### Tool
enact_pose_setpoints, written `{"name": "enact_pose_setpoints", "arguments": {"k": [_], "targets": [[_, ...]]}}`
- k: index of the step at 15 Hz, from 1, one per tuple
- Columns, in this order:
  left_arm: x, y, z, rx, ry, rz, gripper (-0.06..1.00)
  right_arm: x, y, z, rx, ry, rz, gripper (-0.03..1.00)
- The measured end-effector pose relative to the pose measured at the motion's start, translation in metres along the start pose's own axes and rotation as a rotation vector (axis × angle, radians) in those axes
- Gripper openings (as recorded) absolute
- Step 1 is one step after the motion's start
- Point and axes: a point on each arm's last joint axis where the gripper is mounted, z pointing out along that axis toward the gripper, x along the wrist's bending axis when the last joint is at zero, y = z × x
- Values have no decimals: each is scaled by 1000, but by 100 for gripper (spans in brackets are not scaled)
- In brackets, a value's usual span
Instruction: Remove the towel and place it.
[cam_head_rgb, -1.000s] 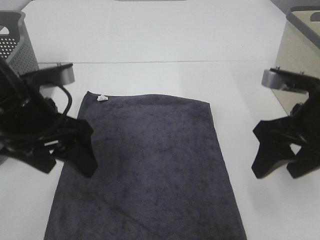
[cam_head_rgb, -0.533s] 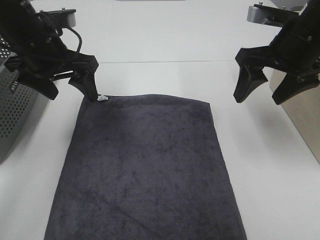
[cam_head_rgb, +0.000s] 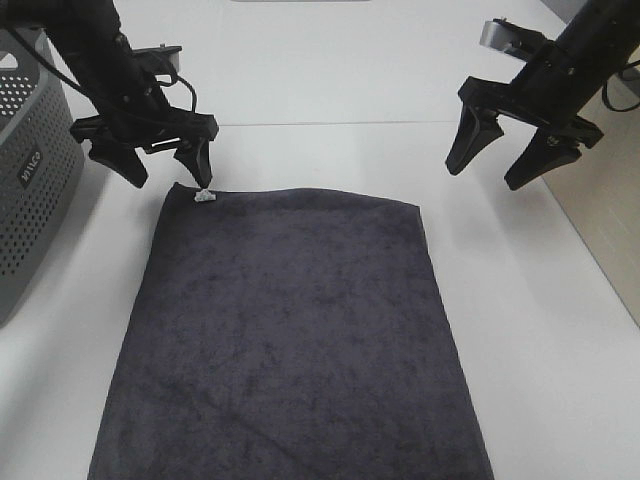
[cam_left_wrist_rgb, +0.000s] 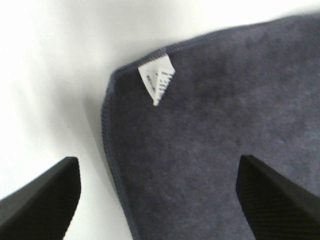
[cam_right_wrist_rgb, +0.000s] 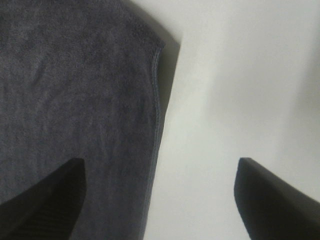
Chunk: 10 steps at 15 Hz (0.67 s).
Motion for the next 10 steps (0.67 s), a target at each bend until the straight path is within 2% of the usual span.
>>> {"name": "enact_pose_setpoints", "arguments": {"k": [5,10], "targets": [[8,12,31,11,10,6,79,-13,28,31,19,22,-29,79],[34,12,42,24,8,-32,79,-16,33,65,44,139,-24,79]]}}
